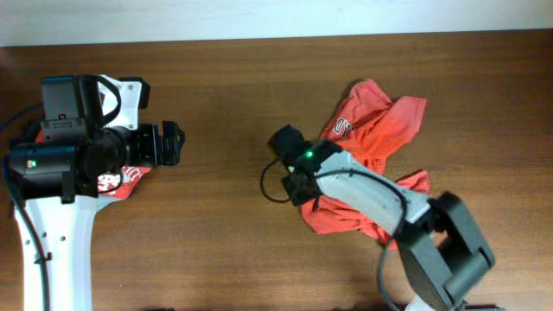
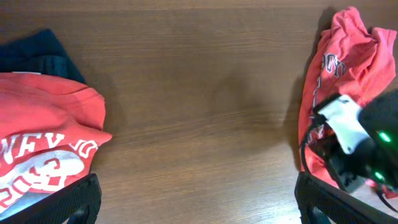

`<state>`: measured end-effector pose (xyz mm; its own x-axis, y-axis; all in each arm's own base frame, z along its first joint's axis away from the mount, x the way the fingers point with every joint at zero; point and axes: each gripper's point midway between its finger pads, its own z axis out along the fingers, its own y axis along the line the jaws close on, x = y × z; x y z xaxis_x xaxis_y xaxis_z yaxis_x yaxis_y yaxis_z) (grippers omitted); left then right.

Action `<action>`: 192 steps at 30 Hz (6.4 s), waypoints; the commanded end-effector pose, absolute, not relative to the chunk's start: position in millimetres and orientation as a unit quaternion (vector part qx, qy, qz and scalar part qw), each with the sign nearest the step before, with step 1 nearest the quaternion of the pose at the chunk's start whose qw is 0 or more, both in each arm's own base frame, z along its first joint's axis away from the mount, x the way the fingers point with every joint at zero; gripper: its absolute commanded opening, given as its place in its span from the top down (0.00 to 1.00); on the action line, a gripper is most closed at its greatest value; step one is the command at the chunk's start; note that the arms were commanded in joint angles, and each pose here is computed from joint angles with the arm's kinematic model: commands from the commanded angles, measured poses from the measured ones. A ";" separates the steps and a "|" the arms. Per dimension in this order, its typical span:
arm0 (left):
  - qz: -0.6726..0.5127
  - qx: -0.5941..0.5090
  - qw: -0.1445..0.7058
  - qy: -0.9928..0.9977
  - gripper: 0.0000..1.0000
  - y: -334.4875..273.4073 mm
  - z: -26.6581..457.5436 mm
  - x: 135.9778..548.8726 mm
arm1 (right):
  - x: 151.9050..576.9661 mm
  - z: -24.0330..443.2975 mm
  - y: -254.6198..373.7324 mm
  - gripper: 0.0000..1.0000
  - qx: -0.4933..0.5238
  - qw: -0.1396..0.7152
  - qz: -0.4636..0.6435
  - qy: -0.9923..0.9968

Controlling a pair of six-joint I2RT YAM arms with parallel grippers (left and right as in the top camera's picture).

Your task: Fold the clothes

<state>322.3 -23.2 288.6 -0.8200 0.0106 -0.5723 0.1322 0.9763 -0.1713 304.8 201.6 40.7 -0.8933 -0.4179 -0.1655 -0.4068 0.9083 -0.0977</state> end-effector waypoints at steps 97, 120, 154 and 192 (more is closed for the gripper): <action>-0.122 0.222 0.169 0.953 0.72 -151.7 43.5 460.2 | 305.5 91.7 0.6 0.21 0.195 0.024 0.076 0.977; 0.084 -0.007 0.268 0.960 1.00 -0.2 269.3 441.7 | 317.3 75.5 54.0 0.15 0.058 0.067 0.222 0.971; 0.074 -0.004 0.264 0.962 1.00 -2.9 270.4 436.4 | 328.4 172.0 -76.9 0.96 0.294 0.258 0.003 0.920; 0.041 0.251 0.000 0.967 0.51 -153.3 32.5 277.4 | 325.5 143.7 -40.1 0.32 0.235 0.180 0.147 0.944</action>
